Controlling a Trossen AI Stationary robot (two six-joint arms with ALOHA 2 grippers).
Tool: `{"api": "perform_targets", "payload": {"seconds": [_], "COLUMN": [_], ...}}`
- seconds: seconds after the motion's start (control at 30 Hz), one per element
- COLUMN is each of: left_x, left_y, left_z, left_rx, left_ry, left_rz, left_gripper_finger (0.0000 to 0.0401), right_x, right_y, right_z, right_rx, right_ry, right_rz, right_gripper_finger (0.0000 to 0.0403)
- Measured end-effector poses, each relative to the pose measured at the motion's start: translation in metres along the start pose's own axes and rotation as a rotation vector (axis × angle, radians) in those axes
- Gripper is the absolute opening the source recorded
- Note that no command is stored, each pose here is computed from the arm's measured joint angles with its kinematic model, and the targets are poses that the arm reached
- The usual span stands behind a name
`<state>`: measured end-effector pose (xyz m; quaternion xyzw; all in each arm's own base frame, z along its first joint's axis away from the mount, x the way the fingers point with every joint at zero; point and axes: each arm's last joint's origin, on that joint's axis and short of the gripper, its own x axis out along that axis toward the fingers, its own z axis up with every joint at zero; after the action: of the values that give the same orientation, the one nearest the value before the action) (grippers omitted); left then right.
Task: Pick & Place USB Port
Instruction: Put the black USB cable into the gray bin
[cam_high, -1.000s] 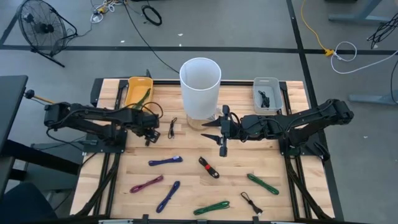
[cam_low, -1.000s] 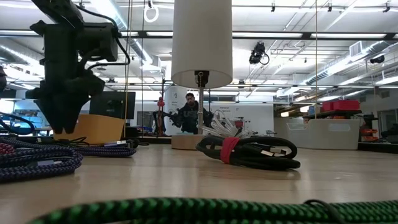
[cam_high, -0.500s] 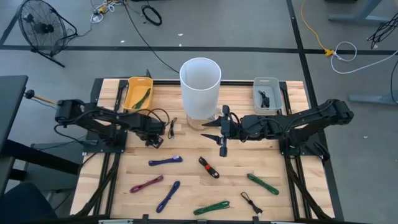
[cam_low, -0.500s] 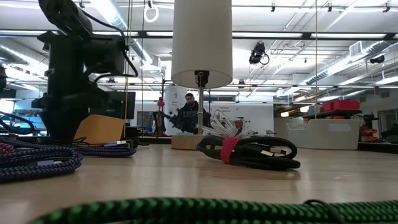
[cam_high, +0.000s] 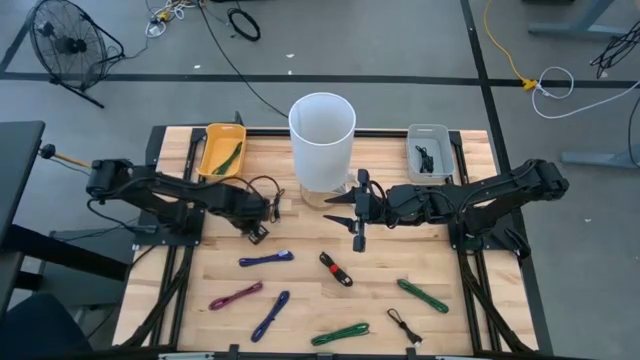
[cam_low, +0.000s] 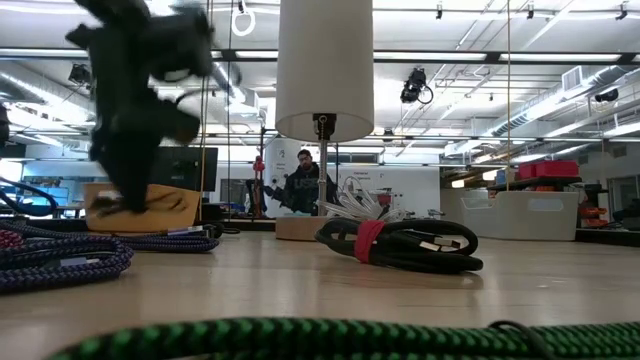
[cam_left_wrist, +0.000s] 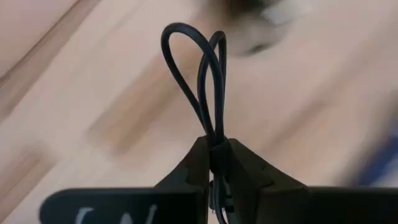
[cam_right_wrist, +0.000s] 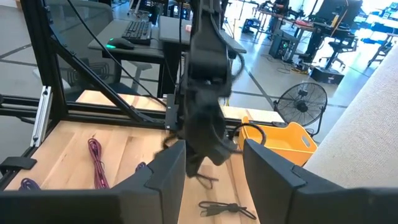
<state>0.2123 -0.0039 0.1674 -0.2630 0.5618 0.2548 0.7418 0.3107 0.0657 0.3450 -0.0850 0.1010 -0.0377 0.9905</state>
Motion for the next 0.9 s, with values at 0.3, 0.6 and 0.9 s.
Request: {"api": "perform_targets", "payload": {"seconds": [0.3,0.6,0.9], "left_x": [-0.095,-0.163,-0.179], "left_y": [-0.053,-0.079,-0.088], "left_z": [0.016,0.029,0.038], "left_rx": [0.276,0.501,0.608], "left_ry": [-0.47,-0.873,-1.093], "left_rz": [-0.323,-0.468,-0.481], "left_gripper_finger": [0.0035,0.0035,0.0035], "right_x": [0.0,0.0,0.0], "right_y": [0.0,0.0,-0.001], "right_z": [0.001,0.004,0.006], "right_rx": [0.005,0.025,0.044], "right_ry": [-0.013,-0.04,-0.059], "right_rz": [-0.002,-0.003,-0.005], "right_gripper_finger": [0.0162,0.0162,0.0162]}}
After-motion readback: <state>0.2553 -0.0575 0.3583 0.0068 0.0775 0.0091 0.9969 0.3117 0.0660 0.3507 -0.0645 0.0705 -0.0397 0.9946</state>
